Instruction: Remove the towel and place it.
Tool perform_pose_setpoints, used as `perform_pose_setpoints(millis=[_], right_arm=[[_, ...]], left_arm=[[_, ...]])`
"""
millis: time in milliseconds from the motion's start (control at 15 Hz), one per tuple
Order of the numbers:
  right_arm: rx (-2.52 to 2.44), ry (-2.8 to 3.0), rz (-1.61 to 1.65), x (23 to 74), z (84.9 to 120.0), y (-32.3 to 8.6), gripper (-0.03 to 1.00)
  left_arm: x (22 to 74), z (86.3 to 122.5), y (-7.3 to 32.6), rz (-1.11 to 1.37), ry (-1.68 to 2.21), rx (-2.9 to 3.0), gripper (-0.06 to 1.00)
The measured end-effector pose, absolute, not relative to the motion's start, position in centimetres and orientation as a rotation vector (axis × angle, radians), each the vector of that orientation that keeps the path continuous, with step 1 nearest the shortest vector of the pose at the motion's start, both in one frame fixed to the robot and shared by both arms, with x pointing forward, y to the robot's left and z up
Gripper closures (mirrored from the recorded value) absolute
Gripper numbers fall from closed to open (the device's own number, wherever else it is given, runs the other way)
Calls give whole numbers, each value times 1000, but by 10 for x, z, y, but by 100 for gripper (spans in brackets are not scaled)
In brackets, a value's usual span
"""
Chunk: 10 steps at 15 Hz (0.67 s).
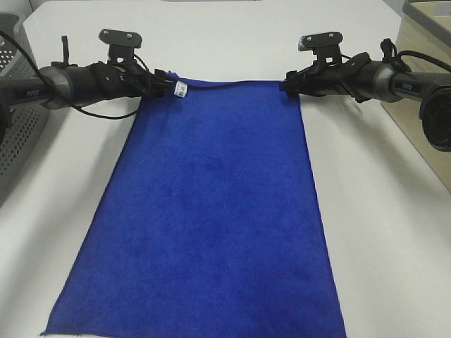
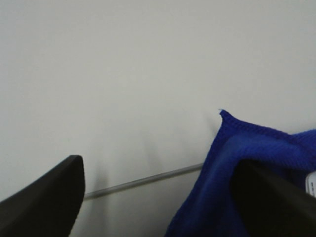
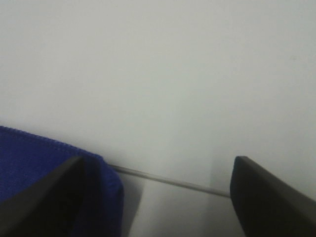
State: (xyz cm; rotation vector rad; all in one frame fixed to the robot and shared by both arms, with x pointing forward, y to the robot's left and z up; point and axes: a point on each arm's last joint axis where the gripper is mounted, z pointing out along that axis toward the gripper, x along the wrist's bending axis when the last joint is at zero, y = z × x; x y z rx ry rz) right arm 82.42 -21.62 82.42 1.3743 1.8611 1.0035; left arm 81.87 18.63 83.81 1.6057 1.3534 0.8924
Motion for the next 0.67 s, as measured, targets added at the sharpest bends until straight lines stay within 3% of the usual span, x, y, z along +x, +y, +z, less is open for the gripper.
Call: perform_pose_setpoints(millis=[667], right_arm=[[1250,1972,916,822,826,-215,18]], left_arm=[[819,837,191,770,1487,1469,18]])
